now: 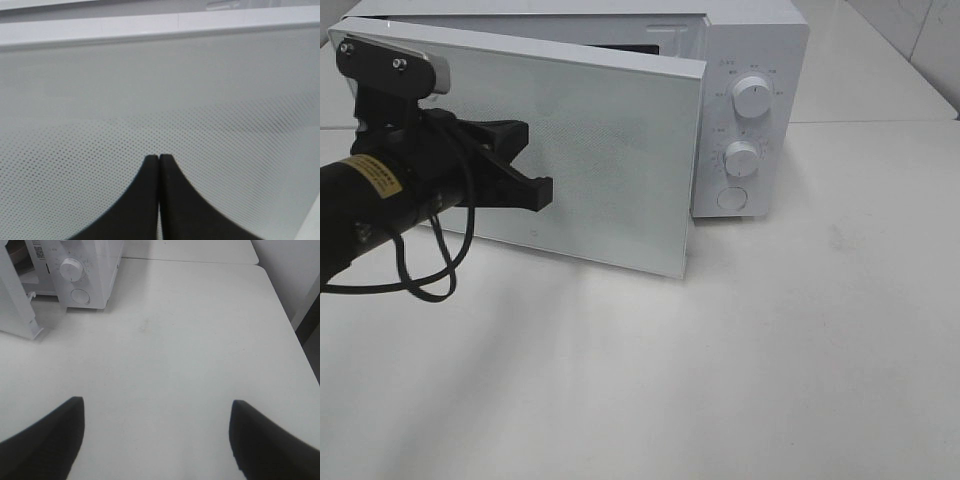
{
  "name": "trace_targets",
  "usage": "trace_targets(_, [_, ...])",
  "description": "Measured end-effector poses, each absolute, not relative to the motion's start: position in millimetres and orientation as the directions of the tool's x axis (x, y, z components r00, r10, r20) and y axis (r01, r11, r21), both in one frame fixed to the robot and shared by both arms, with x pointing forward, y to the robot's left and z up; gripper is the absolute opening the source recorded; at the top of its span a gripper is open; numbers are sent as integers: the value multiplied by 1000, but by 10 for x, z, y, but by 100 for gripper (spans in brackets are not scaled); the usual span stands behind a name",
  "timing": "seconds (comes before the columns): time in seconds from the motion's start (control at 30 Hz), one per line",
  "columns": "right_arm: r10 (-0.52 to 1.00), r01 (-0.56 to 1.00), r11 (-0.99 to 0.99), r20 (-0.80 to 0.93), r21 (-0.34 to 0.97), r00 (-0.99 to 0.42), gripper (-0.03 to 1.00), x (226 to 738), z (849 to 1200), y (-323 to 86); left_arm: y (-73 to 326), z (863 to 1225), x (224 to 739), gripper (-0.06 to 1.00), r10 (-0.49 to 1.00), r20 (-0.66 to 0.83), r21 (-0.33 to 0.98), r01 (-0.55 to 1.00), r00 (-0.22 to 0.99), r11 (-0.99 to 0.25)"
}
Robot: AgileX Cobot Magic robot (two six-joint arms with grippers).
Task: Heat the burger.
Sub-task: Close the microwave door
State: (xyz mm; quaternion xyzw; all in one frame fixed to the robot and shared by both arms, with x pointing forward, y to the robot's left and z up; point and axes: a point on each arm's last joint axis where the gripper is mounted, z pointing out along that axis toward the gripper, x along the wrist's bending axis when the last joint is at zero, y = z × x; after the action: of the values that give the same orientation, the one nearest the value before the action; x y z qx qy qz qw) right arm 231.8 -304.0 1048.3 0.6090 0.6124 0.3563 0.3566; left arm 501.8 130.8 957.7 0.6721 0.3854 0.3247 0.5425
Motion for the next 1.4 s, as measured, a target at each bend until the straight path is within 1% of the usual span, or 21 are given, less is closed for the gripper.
trace_targets(0.13, [1000, 492, 4, -3, 871, -4, 76, 2318, 10483, -3040, 1152, 9595, 5128, 0, 881, -5, 983, 163, 473, -81])
trace_targets(0.33, [1000, 492, 4, -3, 871, -4, 76, 2318, 10483, -3040, 963, 9619, 5285, 0, 879, -21, 988, 143, 477, -54])
trace_targets(0.67, [1000, 492, 4, -3, 871, -4, 76, 2318, 10483, -3040, 736, 9657, 5564, 0, 880, -39, 993, 114, 474, -17])
trace_targets(1.0, [1000, 492, 4, -3, 871, -4, 76, 2318, 10483, -3040, 546, 9617, 5655, 0, 859, -28, 992, 122, 511, -40])
trace_targets(1.3, [1000, 492, 4, -3, 871, -4, 76, 2318, 10483, -3040, 438, 9619, 5786, 0, 863, -45, 990, 141, 503, -31])
trace_targets(1.4, [1000, 492, 4, -3, 871, -4, 76, 2318, 10483, -3040, 464, 9600, 5819, 0, 865, -36, 989, 143, 500, -41])
